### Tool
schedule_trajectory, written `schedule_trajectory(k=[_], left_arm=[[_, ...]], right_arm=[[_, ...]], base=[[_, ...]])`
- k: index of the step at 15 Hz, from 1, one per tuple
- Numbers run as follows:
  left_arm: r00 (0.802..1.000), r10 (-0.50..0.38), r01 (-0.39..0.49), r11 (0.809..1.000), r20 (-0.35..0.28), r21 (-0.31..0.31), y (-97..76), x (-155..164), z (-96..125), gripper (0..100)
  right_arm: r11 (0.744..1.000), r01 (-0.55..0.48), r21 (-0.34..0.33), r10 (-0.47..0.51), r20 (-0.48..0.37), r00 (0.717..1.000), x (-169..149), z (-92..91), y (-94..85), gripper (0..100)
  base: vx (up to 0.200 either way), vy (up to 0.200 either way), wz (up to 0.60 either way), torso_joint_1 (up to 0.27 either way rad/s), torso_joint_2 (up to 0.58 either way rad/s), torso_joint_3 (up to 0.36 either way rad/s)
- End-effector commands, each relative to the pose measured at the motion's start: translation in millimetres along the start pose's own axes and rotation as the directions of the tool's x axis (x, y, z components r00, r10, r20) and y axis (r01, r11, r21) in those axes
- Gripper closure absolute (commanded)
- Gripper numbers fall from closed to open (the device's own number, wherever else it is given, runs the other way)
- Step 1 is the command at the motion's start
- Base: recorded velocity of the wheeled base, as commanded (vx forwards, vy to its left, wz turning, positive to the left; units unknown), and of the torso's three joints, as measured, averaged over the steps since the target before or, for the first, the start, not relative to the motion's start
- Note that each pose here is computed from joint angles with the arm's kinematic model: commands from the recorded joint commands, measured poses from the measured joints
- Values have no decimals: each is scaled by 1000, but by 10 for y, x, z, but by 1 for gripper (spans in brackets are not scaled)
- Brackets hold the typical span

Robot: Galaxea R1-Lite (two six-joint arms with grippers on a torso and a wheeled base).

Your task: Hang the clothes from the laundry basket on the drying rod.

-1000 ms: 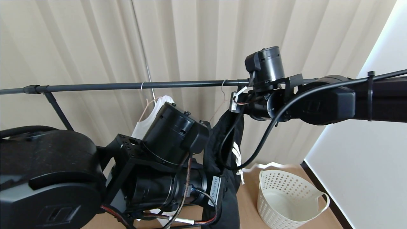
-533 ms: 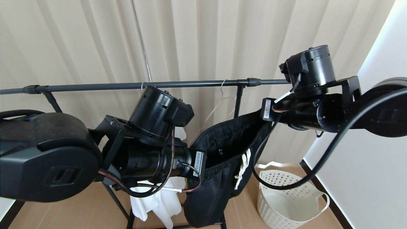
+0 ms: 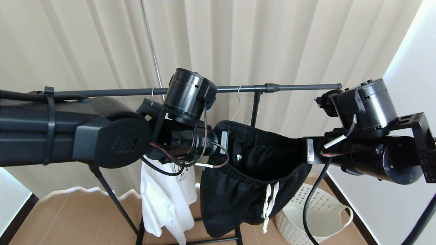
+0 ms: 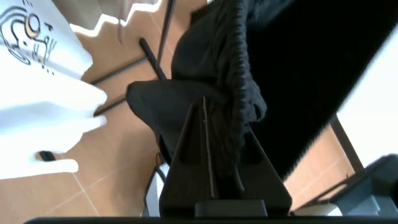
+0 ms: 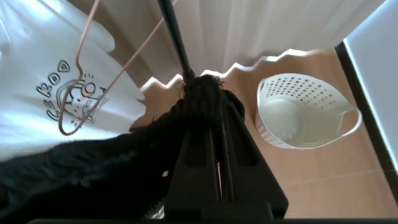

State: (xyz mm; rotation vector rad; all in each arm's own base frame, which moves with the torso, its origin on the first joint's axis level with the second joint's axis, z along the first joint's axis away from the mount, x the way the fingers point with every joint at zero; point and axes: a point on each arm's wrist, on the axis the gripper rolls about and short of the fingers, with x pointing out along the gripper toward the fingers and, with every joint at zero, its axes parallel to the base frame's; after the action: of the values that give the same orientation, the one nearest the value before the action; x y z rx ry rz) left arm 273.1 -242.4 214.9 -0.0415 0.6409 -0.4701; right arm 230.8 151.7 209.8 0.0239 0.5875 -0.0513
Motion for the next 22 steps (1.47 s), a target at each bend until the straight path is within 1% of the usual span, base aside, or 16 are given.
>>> schedule_trajectory(k=[1, 2, 3, 4, 5, 8, 9, 10, 11, 14, 16, 17, 18, 19, 20, 22], left_arm=[[1000, 12, -12, 1000, -4, 0, -33, 188, 21, 100], [1000, 11, -11, 1000, 5, 1, -45, 227, 58, 100], [1000, 12, -12, 1000, 10, 13, -47, 252, 73, 100], [1000, 15, -16, 1000, 18, 25, -50, 273, 95, 100], [999, 19, -20, 1000, 39, 21, -60, 303, 157, 100], [997, 14, -16, 1000, 76, 24, -88, 277, 257, 100], [997, 10, -13, 1000, 83, 26, -99, 259, 279, 100], [995, 4, -7, 1000, 98, 26, -123, 238, 322, 100], [994, -3, -1, 999, 112, 33, -144, 217, 356, 100], [993, -10, 6, 999, 119, 37, -181, 193, 362, 100], [993, -1, -4, 999, 122, 39, -195, 186, 356, 100], [993, -4, -1, 999, 118, 43, -210, 183, 342, 100], [993, -5, 0, 999, 116, 44, -214, 177, 338, 100], [993, -5, 0, 999, 115, 44, -212, 173, 336, 100], [994, -4, -1, 999, 114, 44, -210, 155, 340, 100], [994, -2, -3, 999, 107, 45, -207, 149, 334, 100]], right_arm=[[1000, -9, -23, 9, -18, 1000, -82, -124, -42, 100], [999, -17, -41, 16, -31, 999, -125, -206, -55, 100], [999, -19, -47, 17, -35, 999, -138, -241, -66, 100], [999, -20, -47, 19, -36, 999, -135, -247, -66, 100], [998, -20, -51, 18, -40, 999, -130, -254, -66, 100], [998, -15, -64, 11, -54, 998, -107, -282, -62, 100], [998, -12, -66, 8, -60, 998, -98, -299, -65, 100], [997, -6, -77, 0, -75, 997, -83, -361, -84, 100], [996, -1, -85, -6, -90, 996, -75, -408, -101, 0], [989, -8, -148, -13, -141, 990, -68, -601, -163, 0], [981, -88, -171, 54, -190, 980, -106, -700, -106, 0], [975, -149, -166, 112, -212, 971, -129, -709, -69, 0], [956, -245, -161, 207, -224, 952, -151, -694, -25, 0], [919, -363, -156, 325, -221, 919, -174, -672, 2, 0], [875, -455, -165, 422, -203, 884, -181, -656, 26, 0], [832, -517, -203, 499, -135, 856, -123, -597, 111, 0]], base=[[0, 0, 0, 0, 0, 0], [0, 0, 0, 0, 0, 0], [0, 0, 0, 0, 0, 0], [0, 0, 0, 0, 0, 0], [0, 0, 0, 0, 0, 0], [0, 0, 0, 0, 0, 0], [0, 0, 0, 0, 0, 0], [0, 0, 0, 0, 0, 0], [0, 0, 0, 0, 0, 0], [0, 0, 0, 0, 0, 0], [0, 0, 0, 0, 0, 0], [0, 0, 0, 0, 0, 0], [0, 0, 0, 0, 0, 0], [0, 0, 0, 0, 0, 0], [0, 0, 0, 0, 0, 0], [0, 0, 0, 0, 0, 0]])
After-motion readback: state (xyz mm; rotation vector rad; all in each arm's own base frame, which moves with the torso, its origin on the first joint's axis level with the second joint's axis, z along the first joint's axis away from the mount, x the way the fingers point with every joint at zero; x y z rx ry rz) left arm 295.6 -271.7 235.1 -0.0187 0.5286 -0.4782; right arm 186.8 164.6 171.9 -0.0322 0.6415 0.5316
